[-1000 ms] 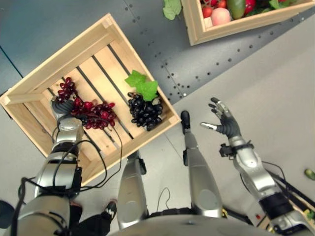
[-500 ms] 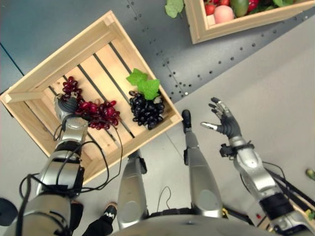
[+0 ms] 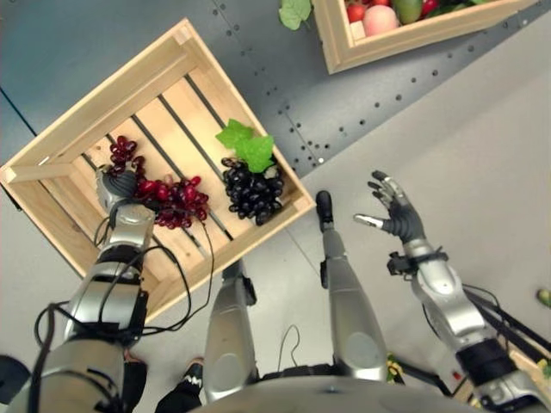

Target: Pick up the fruits from the basket on one side to the basket on the other side

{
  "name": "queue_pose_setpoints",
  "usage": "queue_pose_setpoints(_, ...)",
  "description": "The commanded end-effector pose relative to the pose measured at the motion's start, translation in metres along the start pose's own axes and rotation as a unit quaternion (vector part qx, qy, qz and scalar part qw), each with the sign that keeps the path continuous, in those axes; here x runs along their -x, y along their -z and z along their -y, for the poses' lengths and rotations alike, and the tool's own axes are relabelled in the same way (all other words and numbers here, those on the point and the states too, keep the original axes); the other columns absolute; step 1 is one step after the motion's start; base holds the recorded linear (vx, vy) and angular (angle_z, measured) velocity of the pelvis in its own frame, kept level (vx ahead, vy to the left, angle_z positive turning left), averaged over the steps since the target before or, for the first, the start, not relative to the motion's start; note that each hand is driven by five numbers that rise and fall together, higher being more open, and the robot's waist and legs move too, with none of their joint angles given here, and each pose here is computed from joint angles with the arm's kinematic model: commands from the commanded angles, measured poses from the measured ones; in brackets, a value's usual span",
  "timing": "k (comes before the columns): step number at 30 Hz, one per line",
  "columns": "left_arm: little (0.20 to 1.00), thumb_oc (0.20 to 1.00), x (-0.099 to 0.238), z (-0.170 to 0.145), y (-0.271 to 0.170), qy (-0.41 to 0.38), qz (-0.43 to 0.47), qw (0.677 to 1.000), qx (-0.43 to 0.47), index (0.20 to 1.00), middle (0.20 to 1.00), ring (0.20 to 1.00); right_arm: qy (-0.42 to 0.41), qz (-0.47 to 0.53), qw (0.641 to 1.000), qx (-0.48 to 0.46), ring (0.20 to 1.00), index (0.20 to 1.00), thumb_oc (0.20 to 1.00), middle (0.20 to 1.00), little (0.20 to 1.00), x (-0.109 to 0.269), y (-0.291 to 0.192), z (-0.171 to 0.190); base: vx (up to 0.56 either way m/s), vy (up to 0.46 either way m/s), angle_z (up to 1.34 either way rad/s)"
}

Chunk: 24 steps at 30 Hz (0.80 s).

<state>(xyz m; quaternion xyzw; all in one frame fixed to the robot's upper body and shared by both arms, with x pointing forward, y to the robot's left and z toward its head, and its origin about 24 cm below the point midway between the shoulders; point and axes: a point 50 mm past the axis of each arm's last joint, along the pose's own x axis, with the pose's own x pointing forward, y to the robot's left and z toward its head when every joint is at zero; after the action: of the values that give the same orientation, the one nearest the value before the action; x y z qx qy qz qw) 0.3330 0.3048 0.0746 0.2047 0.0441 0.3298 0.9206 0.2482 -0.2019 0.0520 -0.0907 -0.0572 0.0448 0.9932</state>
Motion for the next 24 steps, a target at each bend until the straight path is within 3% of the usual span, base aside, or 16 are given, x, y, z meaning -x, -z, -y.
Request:
queue_pose_setpoints(1, 0.200, 0.200, 0.049, 0.086, -0.057, 0.186, 0.106, 0.963, 0.161, 0.200, 0.200, 0.200, 0.013, 0.051, 0.998, 0.019, 1.000, 1.000, 1.000, 1.000, 1.000, 0.004, -0.017, 0.013, 0.00, 0.000, 0.00)
queue_pose_setpoints(8, 0.200, 0.200, 0.069, 0.040, -0.074, 0.199, 0.188, 0.913, 0.303, 0.200, 0.200, 0.200, 0.011, 0.045, 0.998, 0.039, 1.000, 1.000, 1.000, 1.000, 1.000, -0.003, -0.015, 0.017, 0.00, 0.001, -0.01)
queue_pose_setpoints(14, 0.200, 0.200, 0.076, 0.026, -0.081, 0.213, 0.203, 0.879, 0.375, 0.200, 0.200, 0.200, -0.027, 0.024, 0.998, 0.053, 1.000, 1.000, 1.000, 1.000, 1.000, -0.007, -0.008, 0.010, 0.01, -0.005, -0.01)
queue_pose_setpoints(24, 0.200, 0.200, 0.090, 0.021, -0.074, 0.255, 0.208, 0.865, 0.379, 0.200, 0.200, 0.200, -0.087, -0.010, 0.993, 0.074, 1.000, 1.000, 1.000, 1.000, 1.000, -0.010, 0.006, -0.003, 0.02, -0.026, 0.06)
